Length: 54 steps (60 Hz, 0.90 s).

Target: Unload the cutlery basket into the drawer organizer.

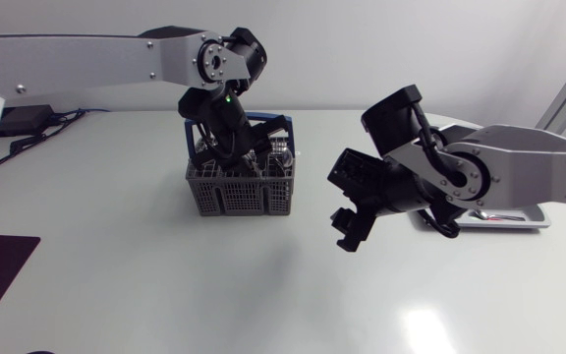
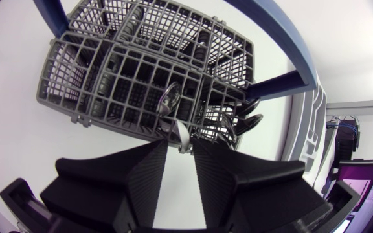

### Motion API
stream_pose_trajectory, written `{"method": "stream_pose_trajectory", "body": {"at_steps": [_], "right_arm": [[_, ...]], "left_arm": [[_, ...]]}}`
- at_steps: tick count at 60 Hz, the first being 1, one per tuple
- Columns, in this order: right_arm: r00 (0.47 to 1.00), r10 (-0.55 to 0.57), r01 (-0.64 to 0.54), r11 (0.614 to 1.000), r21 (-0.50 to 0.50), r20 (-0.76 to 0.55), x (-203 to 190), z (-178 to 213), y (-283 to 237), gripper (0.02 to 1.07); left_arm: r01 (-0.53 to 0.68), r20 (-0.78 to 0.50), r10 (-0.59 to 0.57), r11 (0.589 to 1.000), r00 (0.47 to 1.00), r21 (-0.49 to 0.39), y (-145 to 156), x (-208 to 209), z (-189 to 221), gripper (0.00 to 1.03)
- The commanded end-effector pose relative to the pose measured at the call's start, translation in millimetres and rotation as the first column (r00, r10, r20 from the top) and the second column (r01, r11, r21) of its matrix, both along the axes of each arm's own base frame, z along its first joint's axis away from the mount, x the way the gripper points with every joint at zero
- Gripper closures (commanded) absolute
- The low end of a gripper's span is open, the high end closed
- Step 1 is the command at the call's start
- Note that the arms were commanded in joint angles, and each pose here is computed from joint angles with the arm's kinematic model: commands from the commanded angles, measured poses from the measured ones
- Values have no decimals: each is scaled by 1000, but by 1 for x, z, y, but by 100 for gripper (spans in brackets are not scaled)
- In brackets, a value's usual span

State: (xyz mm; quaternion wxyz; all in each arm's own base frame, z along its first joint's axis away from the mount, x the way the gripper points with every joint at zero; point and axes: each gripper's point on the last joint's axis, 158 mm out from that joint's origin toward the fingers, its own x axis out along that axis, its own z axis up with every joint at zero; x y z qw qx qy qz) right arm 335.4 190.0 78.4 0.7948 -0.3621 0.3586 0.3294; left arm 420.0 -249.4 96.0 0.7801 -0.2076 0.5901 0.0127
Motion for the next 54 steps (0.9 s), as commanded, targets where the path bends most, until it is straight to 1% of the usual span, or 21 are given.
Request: {"method": "stream_pose_trajectory", "body": {"at_steps": [1, 19, 48, 51, 54], "right_arm": [[1000, 5, -6, 1000, -13, -4, -6, -6, -3, 37], [1000, 3, -3, 1000, -13, -6, -7, -7, -5, 37], [1000, 6, -6, 1000, -10, 3, -5, -4, -4, 37], [1000, 6, -6, 1000, -10, 3, -5, -4, -3, 37], [1000, 9, -9, 1000, -12, 2, -5, -4, -3, 37]], "left_arm": [[-33, -3, 33, 999, 999, -18, -3, 7, 6, 72], [-20, -13, 20, 1000, 1000, -11, -10, 7, 3, 72], [-35, -72, 36, 999, 997, 25, 4, -4, -4, 72], [-35, -70, 36, 999, 997, 25, 5, -3, -3, 76], [-34, -69, 36, 999, 997, 26, 5, -3, -3, 77]]}}
